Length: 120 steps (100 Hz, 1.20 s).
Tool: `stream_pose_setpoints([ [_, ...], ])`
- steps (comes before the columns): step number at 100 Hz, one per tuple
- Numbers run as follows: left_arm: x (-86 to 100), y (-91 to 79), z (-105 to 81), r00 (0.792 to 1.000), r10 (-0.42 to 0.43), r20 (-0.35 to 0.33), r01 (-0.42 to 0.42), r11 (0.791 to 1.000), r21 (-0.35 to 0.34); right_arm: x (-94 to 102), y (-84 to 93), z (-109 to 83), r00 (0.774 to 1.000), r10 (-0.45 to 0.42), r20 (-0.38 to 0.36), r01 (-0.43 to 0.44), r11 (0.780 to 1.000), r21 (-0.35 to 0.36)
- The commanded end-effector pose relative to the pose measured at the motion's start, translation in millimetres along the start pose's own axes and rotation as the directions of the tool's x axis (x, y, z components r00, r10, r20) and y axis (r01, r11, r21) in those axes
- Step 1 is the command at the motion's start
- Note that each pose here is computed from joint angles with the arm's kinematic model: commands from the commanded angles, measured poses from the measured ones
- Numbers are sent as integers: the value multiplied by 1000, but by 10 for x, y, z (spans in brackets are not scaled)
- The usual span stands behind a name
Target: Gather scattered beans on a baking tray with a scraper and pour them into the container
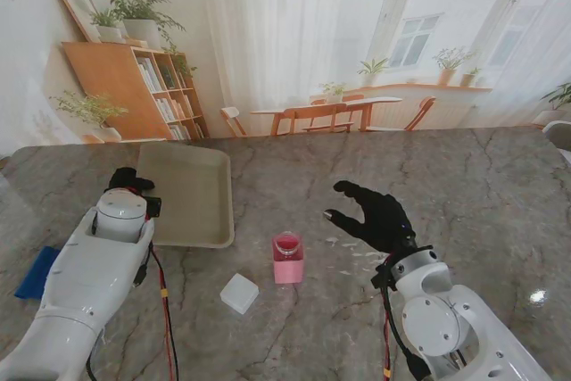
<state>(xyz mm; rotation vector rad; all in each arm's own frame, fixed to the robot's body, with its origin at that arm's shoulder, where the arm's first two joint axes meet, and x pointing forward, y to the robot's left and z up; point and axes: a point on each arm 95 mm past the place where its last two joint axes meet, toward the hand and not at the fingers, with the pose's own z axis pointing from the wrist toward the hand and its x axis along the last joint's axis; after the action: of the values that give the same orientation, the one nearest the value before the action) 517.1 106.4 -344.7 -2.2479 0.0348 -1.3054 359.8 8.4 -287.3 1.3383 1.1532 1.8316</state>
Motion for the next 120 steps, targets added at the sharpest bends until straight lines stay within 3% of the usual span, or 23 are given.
stream_pose_setpoints([
  [1,-69,-17,29,999,28,14,-28,1000,0,-10,-39,-11,1000,3,5,-3,1000,24],
  [20,-157,-57,123,997,72,34,-72,997,9,-3,-50,-12,1000,4,4,-4,999,34],
  [65,-256,-7,211,985,166,56,-162,985,-64,-6,-81,-21,1000,6,17,-7,999,53],
  [120,-129,209,384,989,139,45,-134,987,-94,-29,-114,-44,999,12,36,-14,997,71],
])
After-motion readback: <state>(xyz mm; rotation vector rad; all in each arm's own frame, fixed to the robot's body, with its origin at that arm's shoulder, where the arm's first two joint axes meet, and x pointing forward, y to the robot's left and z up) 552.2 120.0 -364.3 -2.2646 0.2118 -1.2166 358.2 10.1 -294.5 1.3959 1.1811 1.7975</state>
